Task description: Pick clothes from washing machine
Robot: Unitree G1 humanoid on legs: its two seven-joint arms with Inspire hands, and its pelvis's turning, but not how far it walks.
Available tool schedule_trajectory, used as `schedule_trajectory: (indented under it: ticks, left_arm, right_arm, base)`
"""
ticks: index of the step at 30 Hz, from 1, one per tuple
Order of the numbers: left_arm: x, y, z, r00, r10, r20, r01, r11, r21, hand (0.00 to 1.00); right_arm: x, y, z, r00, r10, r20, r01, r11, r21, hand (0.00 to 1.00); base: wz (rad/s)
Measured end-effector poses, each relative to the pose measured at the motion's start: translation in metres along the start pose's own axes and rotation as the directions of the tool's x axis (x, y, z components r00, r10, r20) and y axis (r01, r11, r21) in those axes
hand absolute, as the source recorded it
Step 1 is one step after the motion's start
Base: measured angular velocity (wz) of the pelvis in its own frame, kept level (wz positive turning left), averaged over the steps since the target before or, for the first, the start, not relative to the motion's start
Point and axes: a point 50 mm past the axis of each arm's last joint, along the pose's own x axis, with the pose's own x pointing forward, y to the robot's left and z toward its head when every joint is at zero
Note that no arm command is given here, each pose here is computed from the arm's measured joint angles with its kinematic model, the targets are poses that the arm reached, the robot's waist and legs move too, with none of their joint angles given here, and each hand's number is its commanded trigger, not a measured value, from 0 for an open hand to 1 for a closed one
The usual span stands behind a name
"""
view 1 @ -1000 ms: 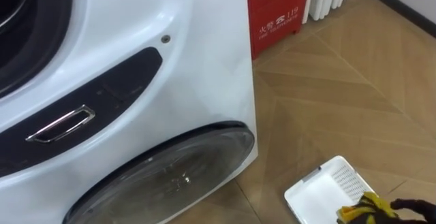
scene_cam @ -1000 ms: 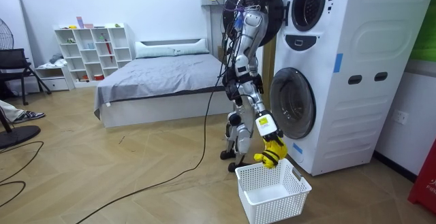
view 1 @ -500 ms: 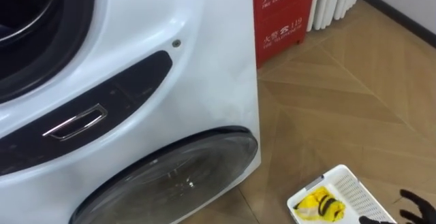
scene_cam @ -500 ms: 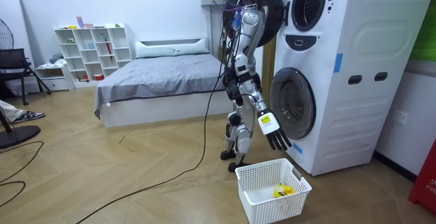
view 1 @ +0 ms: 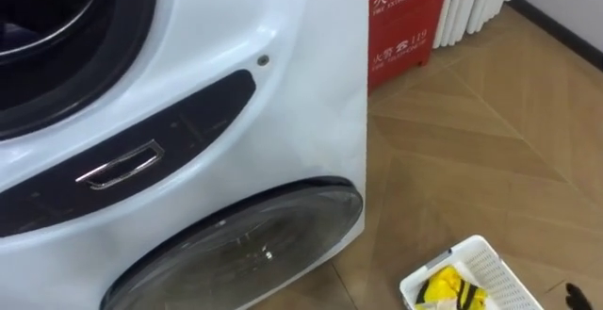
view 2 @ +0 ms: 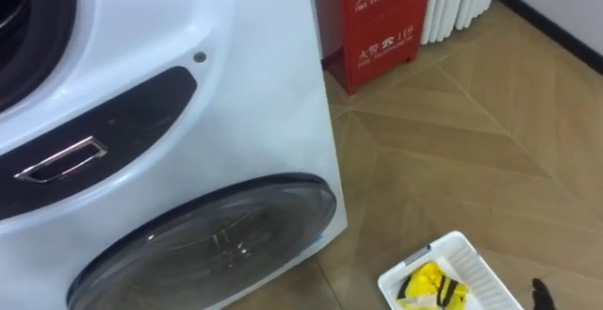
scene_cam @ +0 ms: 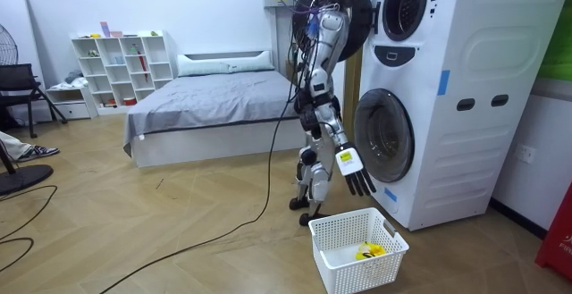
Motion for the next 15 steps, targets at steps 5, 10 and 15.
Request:
schedule_trajectory:
  ticks: [5, 10, 15]
  left_arm:
    - [-0.006, 0.001, -0.02, 0.999, 0.005, -0.034, -0.004, 0.999, 0.038, 0.0]
    - [-0.01, 0.0, -0.029, 0.999, 0.013, -0.051, -0.011, 0.999, 0.04, 0.0]
    - [-0.011, 0.004, -0.031, 0.997, 0.052, -0.062, -0.053, 0.999, -0.011, 0.0]
  right_arm:
    - [-0.019, 0.004, -0.042, 0.989, 0.066, -0.132, -0.066, 0.998, 0.006, 0.0]
    - [-0.042, 0.016, -0.087, 0.933, 0.134, -0.334, -0.121, 0.991, 0.06, 0.0]
    - [-0.054, 0.024, -0.105, 0.889, 0.189, -0.417, -0.172, 0.982, 0.078, 0.0]
  base:
    - [0.33]
    - [0.34]
    - [0.29]
